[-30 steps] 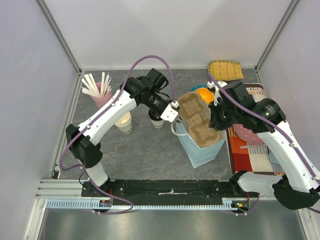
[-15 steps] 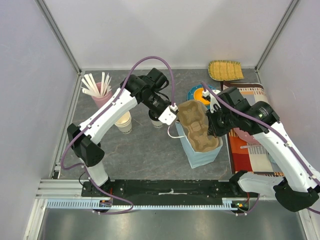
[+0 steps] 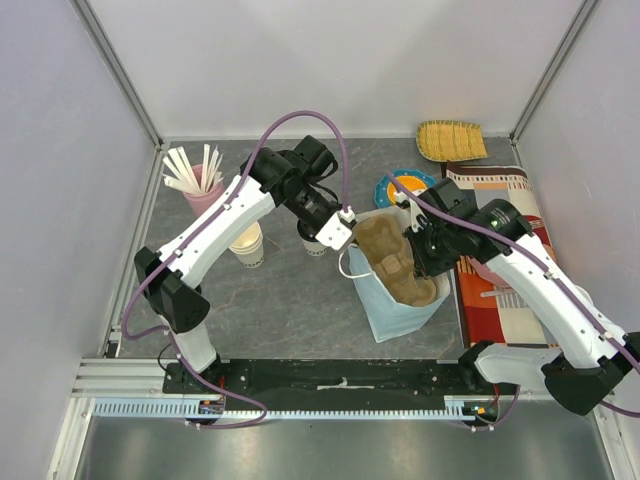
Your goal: Pack the takeout coffee
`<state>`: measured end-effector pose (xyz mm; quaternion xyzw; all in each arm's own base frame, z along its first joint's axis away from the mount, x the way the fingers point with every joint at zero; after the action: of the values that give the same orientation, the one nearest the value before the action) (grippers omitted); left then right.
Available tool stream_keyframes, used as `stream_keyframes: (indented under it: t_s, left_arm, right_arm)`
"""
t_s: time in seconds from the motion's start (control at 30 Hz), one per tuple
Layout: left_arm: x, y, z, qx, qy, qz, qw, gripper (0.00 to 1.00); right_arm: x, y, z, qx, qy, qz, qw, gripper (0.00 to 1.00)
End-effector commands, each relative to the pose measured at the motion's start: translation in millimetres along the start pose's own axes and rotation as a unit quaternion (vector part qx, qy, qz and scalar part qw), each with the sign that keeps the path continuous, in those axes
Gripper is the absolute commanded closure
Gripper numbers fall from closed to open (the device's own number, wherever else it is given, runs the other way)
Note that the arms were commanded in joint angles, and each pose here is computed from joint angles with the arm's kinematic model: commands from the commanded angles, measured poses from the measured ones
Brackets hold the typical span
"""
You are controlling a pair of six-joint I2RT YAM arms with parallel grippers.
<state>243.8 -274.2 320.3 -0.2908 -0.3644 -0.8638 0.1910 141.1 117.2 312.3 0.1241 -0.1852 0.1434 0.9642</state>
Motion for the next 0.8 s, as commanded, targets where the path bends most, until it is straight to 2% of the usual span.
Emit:
stream_keyframes:
  t_s: [0.0, 0.37, 0.77]
  left_arm:
    - [13, 0, 1, -0.001, -0.026, -0.018, 0.999, 0.98]
    - [16, 2, -6, -0.006, -0.032, -0.016, 0.999, 0.98]
    - [13, -1, -12, -0.017, -0.029, -0.007, 0.999, 0.98]
  right_arm:
    - [-18, -10, -3, -0.042, 0.066, 0.001, 0.997, 1.00]
    - [-6, -1, -46, -0.019, 0.065, -0.029, 0.997, 1.00]
    - [-19, 4, -90, -0.033, 0.106, -0.041, 0.993, 1.00]
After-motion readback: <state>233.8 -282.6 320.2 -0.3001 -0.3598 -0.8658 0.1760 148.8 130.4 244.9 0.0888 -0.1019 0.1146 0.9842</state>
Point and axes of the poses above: each gripper's point midway between its finger pads, its own z axis back along the fingers, its own y axis along the line the jaws close on, x = y × z, the point moved 9 cm from there along z, back along the fingers, and after that the axes turned 8 degrees about -z, right-handed, at the moved point
